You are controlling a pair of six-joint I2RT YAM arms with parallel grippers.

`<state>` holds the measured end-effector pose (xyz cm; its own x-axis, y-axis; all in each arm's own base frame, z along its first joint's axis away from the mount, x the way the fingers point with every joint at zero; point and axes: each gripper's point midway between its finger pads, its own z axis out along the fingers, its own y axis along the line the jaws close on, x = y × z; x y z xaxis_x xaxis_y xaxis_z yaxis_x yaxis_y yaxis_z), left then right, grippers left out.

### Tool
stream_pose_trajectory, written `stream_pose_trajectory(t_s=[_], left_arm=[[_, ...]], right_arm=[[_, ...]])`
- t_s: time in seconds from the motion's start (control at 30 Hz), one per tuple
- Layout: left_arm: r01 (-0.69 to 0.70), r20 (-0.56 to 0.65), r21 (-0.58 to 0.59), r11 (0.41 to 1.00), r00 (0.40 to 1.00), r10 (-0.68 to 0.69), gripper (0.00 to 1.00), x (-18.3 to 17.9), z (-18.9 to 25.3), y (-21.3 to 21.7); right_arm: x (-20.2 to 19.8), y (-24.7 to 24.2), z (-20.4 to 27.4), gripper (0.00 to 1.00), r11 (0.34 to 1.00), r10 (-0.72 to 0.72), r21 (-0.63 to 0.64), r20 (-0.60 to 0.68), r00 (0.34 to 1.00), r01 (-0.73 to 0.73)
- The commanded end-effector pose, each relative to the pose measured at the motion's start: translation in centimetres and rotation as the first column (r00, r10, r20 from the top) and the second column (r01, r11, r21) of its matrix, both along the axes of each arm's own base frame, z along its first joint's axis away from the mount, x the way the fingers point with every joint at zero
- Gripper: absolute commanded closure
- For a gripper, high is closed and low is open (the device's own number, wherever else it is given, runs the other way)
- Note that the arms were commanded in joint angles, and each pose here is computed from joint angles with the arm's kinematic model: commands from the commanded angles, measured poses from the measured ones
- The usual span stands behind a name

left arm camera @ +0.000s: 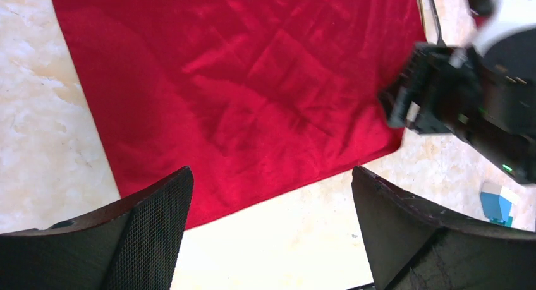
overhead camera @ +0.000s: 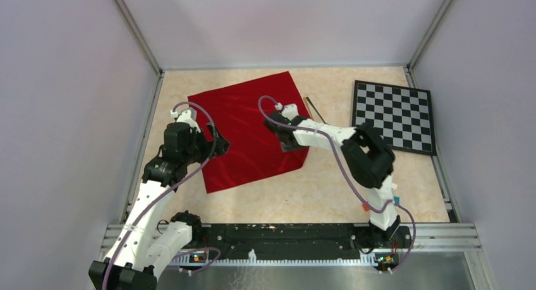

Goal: Fold the napkin into a case and place the utensils inside
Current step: Flatten out the crumpled napkin at the center of the board.

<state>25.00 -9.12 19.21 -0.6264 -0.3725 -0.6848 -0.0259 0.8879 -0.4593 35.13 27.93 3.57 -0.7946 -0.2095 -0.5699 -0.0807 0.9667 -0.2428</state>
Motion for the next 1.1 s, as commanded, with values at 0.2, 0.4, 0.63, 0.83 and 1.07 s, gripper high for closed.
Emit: stream_pose_trajectory(t_s=[0.2,0.4,0.63,0.83,1.07], left_arm=[[0.140,-0.090,-0.117,0.983,0.984,-0.151,0.01,2.4,-3.6,-3.8],[0.115,-0.183,-0.149,0.982,0.973,-0.142,0.01,5.3,-7.0,-4.8],[-0.026,-0.399,-0.050,0.998,0.917,0.004,0.01,6.7,-13.4,-2.3],[-0.154,-0.480,-0.004,0.988,0.867,0.133,0.01,4.7,-16.8,1.0],[-0.206,-0.520,0.022,0.978,0.833,0.187,0.01,3.0,-18.3,2.1]], right_arm=[[-4.5,-10.1,4.3,0.43,0.979,-0.157,0.137,0.046,0.986,0.150],[-3.2,-5.4,6.4,0.42,0.939,0.044,0.336,0.109,0.993,-0.078],[0.0,-1.1,5.1,0.30,0.968,0.108,0.213,0.124,0.986,-0.133],[-0.3,1.0,2.6,0.25,0.978,0.145,0.136,0.089,0.985,-0.156],[-0.8,0.7,0.7,0.25,0.985,0.142,0.088,0.050,0.989,-0.146]])
